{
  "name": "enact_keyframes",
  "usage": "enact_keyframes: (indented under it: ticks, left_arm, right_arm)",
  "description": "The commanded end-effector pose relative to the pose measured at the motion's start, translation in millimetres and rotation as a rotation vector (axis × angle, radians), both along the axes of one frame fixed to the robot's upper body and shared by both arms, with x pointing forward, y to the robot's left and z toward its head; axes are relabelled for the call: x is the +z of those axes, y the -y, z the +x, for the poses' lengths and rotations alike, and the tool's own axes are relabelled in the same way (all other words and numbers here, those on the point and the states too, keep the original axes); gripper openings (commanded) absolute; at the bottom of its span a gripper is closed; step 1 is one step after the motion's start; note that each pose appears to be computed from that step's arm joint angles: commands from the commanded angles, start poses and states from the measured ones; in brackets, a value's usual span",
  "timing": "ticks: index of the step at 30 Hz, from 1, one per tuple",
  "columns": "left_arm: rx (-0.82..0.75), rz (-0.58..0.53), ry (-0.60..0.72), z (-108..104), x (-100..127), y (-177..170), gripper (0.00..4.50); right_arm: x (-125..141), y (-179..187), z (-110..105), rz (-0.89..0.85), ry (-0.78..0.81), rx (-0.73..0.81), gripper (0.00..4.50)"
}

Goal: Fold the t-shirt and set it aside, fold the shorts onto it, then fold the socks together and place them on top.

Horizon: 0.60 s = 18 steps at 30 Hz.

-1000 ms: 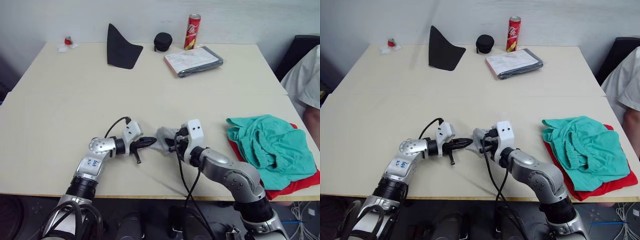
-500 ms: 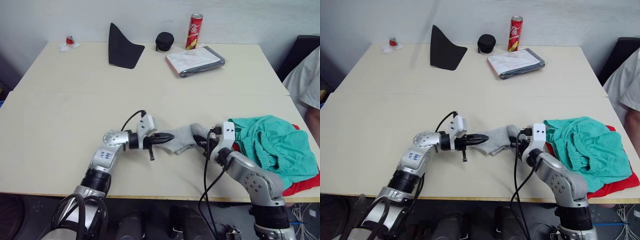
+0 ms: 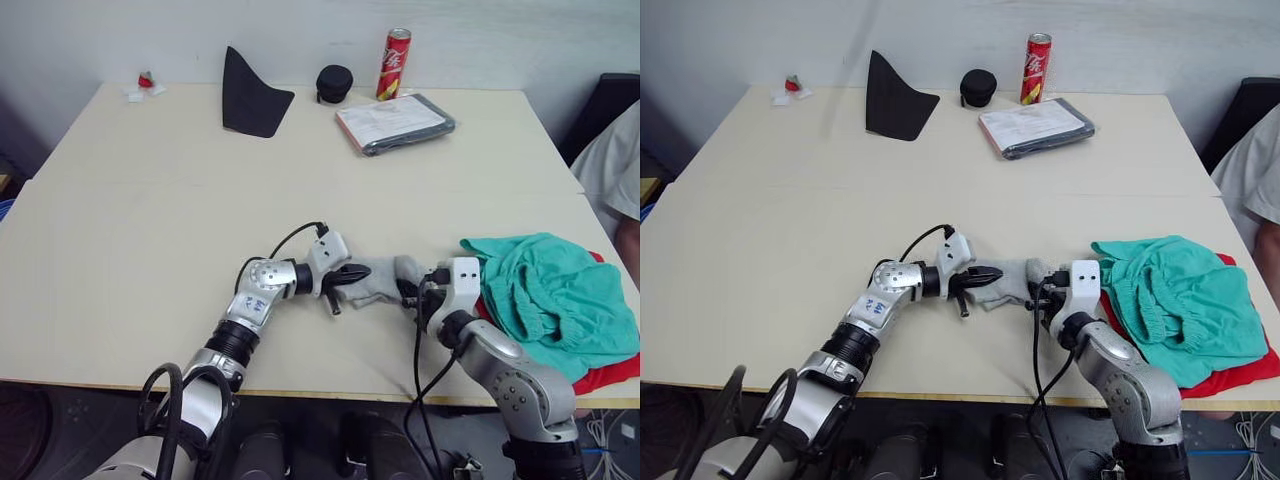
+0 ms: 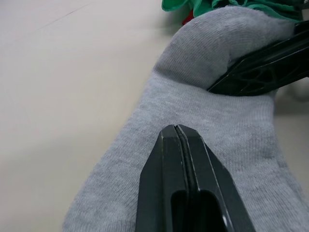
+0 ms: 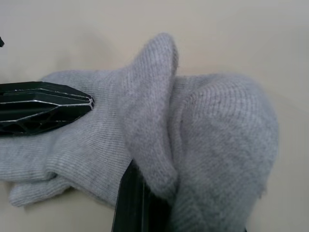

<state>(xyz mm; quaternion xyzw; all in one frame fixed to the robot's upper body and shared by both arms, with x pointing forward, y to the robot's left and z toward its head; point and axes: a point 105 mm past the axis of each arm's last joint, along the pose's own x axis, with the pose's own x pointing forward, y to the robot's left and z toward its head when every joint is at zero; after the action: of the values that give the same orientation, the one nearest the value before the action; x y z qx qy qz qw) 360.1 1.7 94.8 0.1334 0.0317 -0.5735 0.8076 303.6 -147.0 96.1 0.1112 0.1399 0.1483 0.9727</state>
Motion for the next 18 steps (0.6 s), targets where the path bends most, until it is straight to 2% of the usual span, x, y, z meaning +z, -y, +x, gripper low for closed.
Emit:
enact_keyframes:
  ticks: [1,5,10,18]
  left_arm:
    - [0.021,0.095,-0.074,-4.5,-29.5,-11.0,0.0]
    - [0.027,0.112,-0.085,-6.0,-33.7,-17.7,0.0]
    - [0.047,0.145,-0.082,-5.2,-36.8,-25.4,0.0]
    - [0.085,0.177,-0.079,-1.0,-35.8,-34.6,0.0]
  right_arm:
    - [17.8,5.4,-3.5,-0.119,0.062,-0.005,0.01]
    - [41.9,-1.6,2.5,-0.278,0.158,0.018,0.01]
    - [60.7,-22.6,9.9,-0.341,0.214,0.059,0.01]
    - [50.6,-66.2,12.5,-0.321,0.159,0.188,0.01]
